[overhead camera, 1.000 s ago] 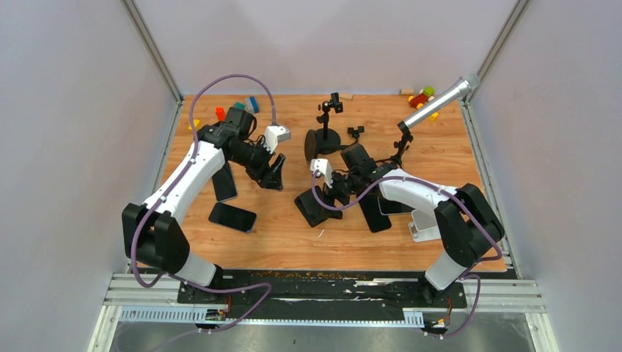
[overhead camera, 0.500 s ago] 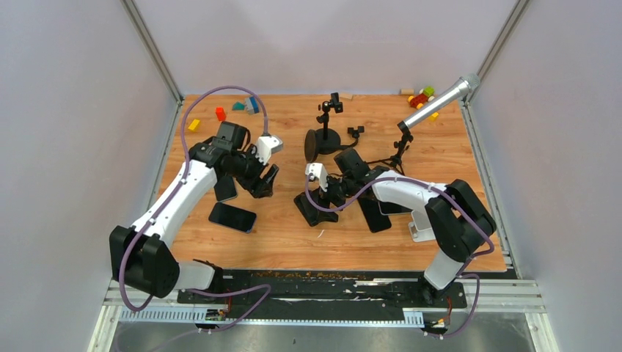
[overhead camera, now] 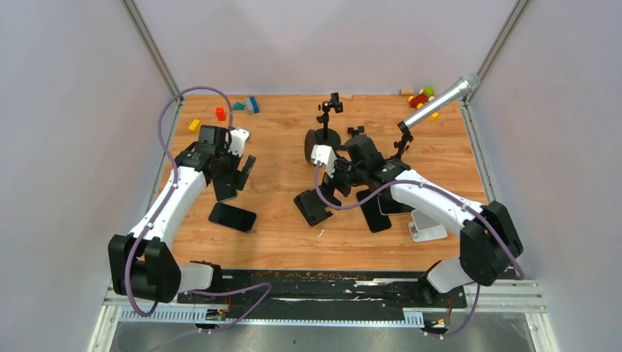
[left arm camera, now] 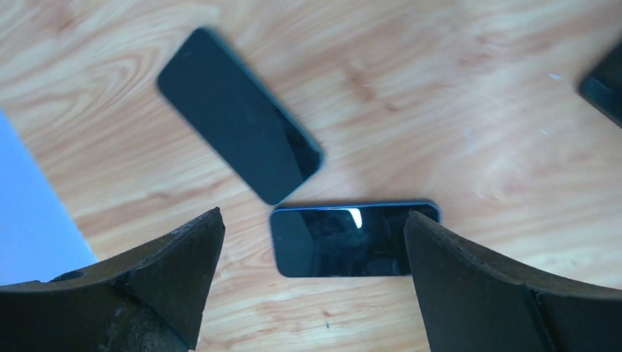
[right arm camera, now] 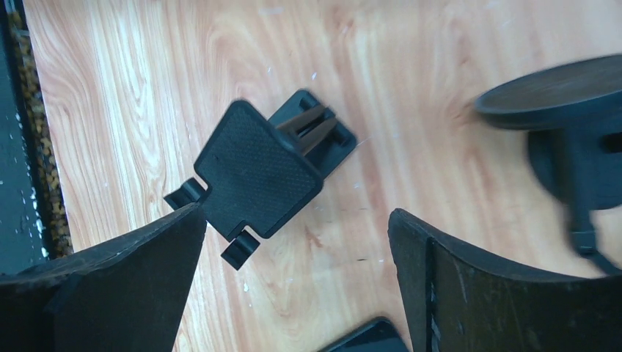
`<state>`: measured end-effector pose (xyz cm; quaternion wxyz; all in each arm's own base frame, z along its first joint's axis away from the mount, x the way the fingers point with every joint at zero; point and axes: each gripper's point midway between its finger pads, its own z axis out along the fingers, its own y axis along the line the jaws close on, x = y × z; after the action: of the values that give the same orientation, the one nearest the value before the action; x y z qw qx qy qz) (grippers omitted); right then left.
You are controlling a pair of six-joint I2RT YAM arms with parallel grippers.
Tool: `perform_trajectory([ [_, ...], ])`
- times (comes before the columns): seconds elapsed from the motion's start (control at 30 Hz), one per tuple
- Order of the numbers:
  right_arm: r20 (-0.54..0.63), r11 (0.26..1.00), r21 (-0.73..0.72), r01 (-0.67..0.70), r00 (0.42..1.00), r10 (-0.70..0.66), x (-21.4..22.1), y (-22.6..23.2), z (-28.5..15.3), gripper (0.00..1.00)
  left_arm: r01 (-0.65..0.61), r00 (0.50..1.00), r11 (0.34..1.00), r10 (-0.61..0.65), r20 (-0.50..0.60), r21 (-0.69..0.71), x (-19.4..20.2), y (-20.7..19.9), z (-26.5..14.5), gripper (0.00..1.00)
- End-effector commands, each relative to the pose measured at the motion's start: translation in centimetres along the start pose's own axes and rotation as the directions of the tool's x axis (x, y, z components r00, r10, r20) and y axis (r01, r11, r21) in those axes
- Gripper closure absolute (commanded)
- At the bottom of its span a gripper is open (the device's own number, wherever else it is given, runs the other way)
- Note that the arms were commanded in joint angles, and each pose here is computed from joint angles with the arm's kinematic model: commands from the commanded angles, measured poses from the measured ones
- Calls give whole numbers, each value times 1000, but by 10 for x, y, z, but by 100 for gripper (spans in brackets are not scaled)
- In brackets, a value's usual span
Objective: Place the phone on the phone stand
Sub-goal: Pick up the phone at the center of the board.
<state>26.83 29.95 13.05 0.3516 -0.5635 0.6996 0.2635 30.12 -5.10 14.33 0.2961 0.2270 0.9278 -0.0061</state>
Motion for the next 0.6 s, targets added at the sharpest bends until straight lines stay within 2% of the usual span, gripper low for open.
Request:
perform_trajectory([
  [0.0, 94, 996, 72, 44, 994, -51, -44, -3, -37, 3, 207, 978, 959, -198, 65, -195, -3, 47, 8, 0],
  [0.17, 128, 997, 62, 42, 990, -49, -47, 8, -48, 3, 305, 952, 925, -304, 42, -226, 5, 59, 30, 0],
  [0.3, 140, 997, 60, 47, 989, -55, -46, 11, -50, 3, 409, 907, 879, -421, 4, -245, 16, 65, 52, 0],
  [0.57, 135, 999, 23, 49, 989, -52, -36, 17, -43, 3, 507, 842, 832, -534, -76, -227, 33, 64, 92, 0],
])
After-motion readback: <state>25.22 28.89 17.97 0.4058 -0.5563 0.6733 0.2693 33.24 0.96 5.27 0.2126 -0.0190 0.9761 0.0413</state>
